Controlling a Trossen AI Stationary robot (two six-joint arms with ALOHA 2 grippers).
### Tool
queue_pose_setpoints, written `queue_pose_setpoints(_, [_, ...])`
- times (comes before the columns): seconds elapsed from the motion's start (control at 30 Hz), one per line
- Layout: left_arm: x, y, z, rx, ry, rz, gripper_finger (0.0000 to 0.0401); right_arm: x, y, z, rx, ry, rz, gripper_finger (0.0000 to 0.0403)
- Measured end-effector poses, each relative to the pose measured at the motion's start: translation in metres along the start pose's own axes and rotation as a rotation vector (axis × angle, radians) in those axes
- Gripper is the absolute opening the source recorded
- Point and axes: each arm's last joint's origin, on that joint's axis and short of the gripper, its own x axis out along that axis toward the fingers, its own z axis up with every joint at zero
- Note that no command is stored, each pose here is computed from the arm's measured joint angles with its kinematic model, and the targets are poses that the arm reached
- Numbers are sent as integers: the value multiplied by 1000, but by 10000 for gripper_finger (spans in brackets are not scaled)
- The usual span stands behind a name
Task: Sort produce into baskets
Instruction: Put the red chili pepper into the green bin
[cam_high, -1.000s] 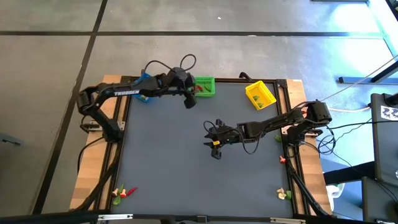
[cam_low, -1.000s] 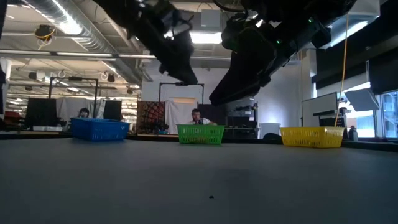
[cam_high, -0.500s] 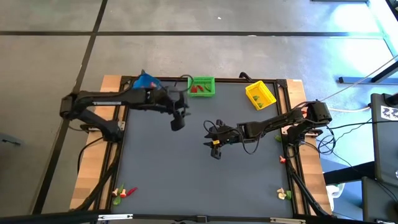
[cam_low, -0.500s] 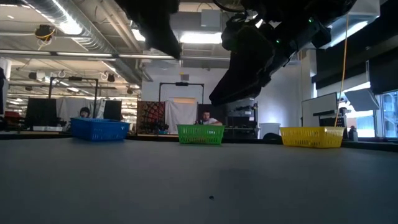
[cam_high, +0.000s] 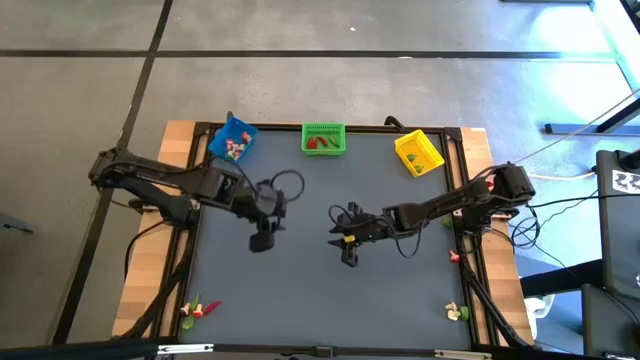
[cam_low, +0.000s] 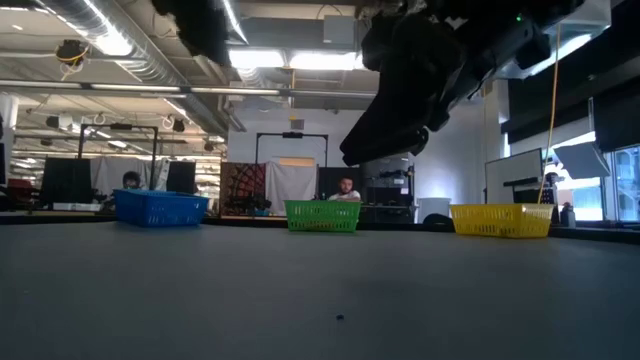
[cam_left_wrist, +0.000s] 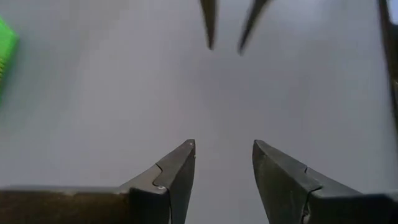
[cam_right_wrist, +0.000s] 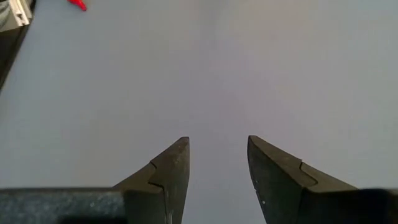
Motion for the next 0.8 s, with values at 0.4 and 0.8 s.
queue_pose_setpoints(0.4, [-12,-64,-36,-7,137,-107,155,-3,15,-6,-14,-22,-40,161])
queue_pose_setpoints(0.8, [-3,-93,-79,50,224,-148,155,-3,14,-6,-21,-20,-47,161])
